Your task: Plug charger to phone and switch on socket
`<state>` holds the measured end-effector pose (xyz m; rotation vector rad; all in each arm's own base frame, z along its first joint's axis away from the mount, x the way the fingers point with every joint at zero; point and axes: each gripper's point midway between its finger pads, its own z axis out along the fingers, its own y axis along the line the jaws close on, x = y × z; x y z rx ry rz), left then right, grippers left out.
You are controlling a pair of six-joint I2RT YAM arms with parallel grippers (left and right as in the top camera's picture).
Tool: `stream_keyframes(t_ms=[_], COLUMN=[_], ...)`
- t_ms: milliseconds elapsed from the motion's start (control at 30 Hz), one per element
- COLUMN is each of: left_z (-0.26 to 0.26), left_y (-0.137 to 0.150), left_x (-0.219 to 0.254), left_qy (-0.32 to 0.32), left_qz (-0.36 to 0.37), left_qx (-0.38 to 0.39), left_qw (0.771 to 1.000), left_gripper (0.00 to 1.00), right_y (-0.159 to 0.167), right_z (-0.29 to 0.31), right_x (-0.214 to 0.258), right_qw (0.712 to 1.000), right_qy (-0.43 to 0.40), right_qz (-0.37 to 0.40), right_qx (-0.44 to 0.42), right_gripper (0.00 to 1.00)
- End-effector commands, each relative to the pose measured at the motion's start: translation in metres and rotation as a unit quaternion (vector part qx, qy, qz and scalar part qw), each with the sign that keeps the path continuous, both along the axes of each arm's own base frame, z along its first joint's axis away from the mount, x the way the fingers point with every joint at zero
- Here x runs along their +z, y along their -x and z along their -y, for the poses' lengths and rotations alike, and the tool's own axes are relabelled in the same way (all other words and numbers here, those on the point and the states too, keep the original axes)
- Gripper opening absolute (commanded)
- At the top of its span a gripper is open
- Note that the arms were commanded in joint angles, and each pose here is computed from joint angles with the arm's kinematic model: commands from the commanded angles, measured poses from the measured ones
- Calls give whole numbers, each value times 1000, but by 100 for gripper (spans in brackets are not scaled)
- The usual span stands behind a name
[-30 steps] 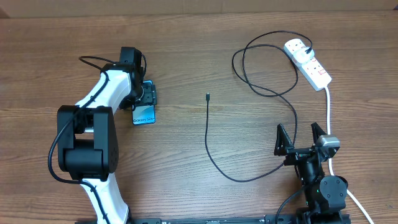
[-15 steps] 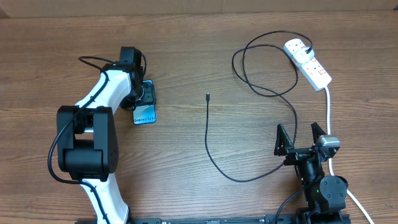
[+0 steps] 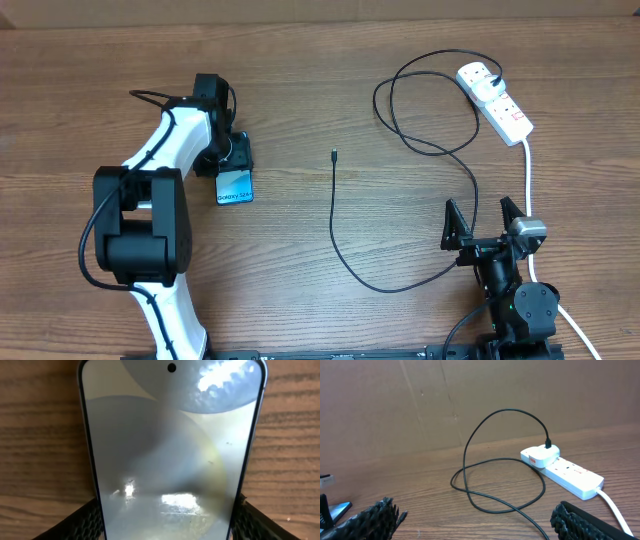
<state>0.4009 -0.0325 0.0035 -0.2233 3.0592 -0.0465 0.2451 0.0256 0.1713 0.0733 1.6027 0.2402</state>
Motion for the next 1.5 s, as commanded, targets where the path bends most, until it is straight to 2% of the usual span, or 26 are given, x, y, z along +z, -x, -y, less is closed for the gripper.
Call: stream_keyframes(t_ms=[0, 233, 300, 400, 567, 933, 1033, 1233, 1400, 1467], left_z=[13, 13, 13, 11, 9, 15, 24, 39, 50, 65], left_y=[-11, -16, -16, -16, -17, -31, -38, -34, -21, -15], left_x=[6, 18, 18, 18, 19, 67, 88, 103, 105, 110], left_qy=[23, 23, 23, 17, 12, 27, 54, 100, 138, 181], left_qz=[1, 4, 4, 4, 5, 13, 24, 9, -34, -55], left_qx=[3, 3, 3, 4, 4, 30, 34, 57, 140, 150], left_qw=[1000, 1000, 1000, 1000, 1000, 999, 998, 993, 980, 970], left_gripper=[42, 40, 36, 27, 4, 4, 4, 4, 4, 4], right_y=[0, 0, 0, 0, 0, 0, 0, 0, 0, 0], right_z=[-2, -2, -2, -2, -2, -2, -2, -2, -2, -2], right_x=[-2, -2, -2, -2, -2, -2, -2, -2, -2, -2], right_qw=[1000, 1000, 1000, 1000, 1000, 1000, 1000, 1000, 1000, 1000], right_qy=[0, 0, 0, 0, 0, 0, 0, 0, 0, 0], right_qz=[3, 3, 3, 3, 2, 3, 3, 3, 3, 3], right_qx=[4, 4, 4, 4, 4, 4, 4, 4, 4, 4], right_gripper=[100, 100, 100, 100, 100, 100, 100, 100, 100, 100])
